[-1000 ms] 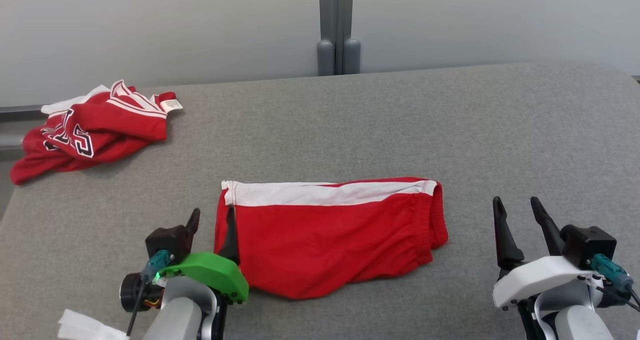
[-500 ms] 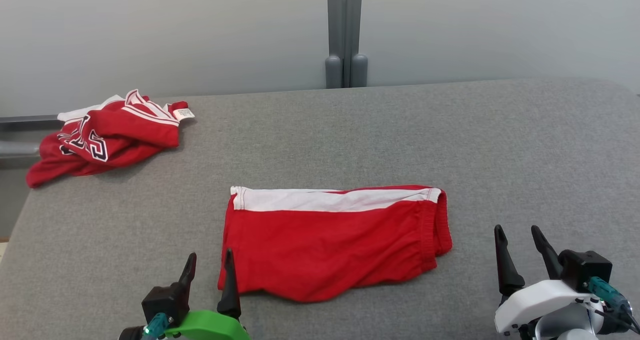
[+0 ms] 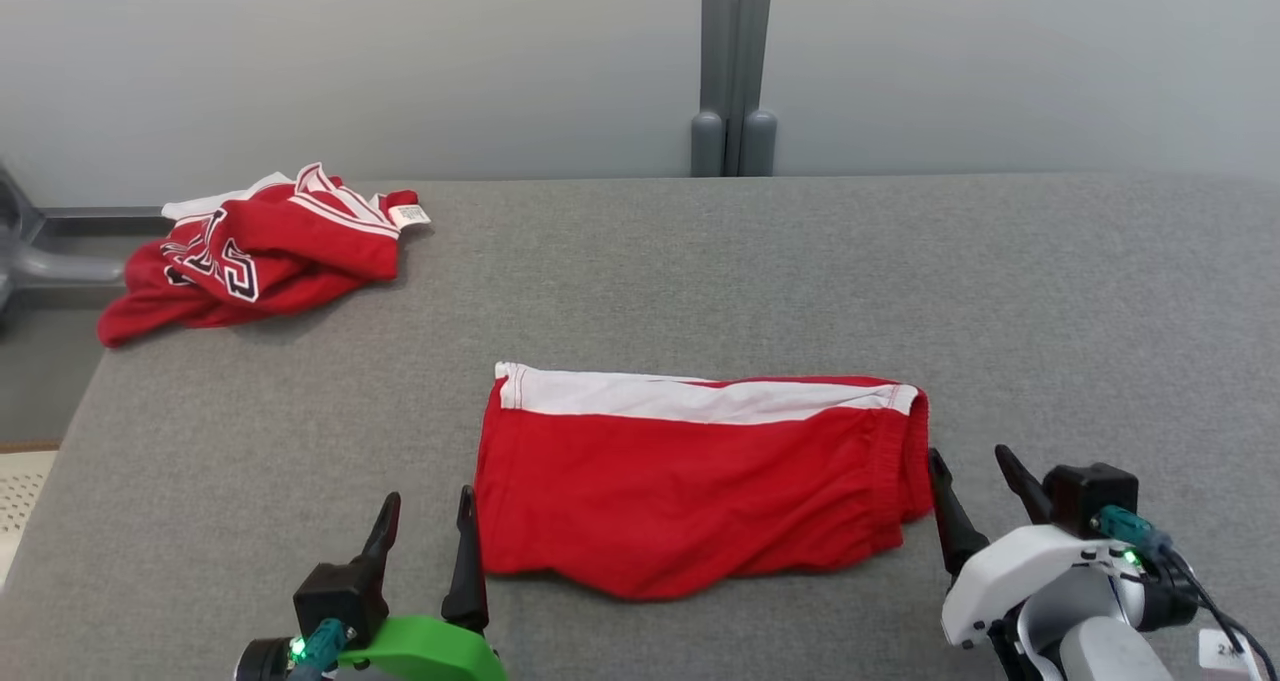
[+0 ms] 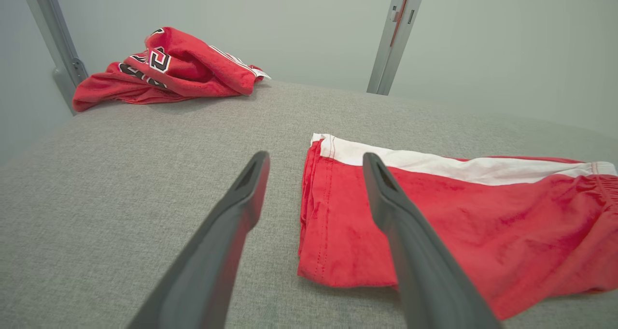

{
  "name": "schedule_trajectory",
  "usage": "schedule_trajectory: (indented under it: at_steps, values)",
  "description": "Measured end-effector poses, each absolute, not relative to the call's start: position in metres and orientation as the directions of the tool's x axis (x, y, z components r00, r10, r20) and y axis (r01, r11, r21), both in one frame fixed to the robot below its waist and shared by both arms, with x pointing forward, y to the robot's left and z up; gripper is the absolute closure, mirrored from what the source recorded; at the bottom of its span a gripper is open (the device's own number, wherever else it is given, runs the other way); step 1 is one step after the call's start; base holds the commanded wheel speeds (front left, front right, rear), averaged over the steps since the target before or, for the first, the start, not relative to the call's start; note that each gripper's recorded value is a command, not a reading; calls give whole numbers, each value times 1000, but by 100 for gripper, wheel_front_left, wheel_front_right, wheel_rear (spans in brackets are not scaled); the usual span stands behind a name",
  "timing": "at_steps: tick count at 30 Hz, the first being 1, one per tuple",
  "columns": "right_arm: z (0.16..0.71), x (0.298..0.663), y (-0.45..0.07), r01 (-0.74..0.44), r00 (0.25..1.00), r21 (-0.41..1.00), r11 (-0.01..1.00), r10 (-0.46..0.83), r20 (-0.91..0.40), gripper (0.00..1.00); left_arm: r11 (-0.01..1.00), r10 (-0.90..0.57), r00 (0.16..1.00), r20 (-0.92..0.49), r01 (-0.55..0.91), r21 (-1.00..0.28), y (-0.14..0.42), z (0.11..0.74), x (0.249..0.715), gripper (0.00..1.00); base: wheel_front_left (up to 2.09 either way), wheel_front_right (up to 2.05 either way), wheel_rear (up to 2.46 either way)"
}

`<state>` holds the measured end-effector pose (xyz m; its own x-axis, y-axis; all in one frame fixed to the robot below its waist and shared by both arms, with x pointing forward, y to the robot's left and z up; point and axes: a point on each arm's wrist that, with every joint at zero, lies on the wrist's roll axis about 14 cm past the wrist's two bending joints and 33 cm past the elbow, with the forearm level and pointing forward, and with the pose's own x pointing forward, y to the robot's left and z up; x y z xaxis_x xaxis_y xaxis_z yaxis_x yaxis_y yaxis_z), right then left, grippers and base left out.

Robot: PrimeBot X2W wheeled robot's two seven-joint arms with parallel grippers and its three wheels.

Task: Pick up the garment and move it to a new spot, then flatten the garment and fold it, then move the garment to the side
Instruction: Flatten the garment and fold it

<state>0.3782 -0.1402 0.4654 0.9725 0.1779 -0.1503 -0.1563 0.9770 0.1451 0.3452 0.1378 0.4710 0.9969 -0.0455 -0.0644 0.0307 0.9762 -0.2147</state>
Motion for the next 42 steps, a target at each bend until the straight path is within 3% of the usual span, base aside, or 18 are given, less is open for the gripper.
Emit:
schedule_trajectory:
  at_steps: [8,14,18,19,20,22,23,31,42]
  values:
    - [440,410,-117,-213,923,100,972,233,-307,0,976,5,997,-75,-22,-218,152,468,338,0,0,0,0]
    - [395,409,-110,-224,825,82,971,234,-515,0,972,62,994,-90,-80,-222,167,463,329,0,0,0,0]
    - [382,408,-96,-228,770,141,963,268,-579,0,969,89,991,-103,-110,-220,175,459,325,0,0,0,0]
    - [380,408,-94,-227,762,152,962,273,-587,22,969,93,990,-103,-114,-220,176,459,325,0,0,0,0]
    - [379,408,-91,-226,754,164,960,279,-594,58,969,95,990,-103,-116,-219,177,458,324,0,0,0,0]
    - [378,408,-89,-228,744,176,958,288,-603,90,969,99,990,-105,-120,-218,177,458,325,0,0,0,0]
    - [379,409,-88,-225,743,186,956,292,-602,100,969,95,990,-104,-116,-219,176,458,326,0,0,0,0]
    - [389,411,-97,-181,761,228,957,283,-584,100,974,39,994,-99,-60,-218,159,459,336,0,0,0,0]
    - [411,402,-220,60,802,208,976,77,-592,100,971,-80,991,-107,54,-232,120,457,349,0,0,0,0]
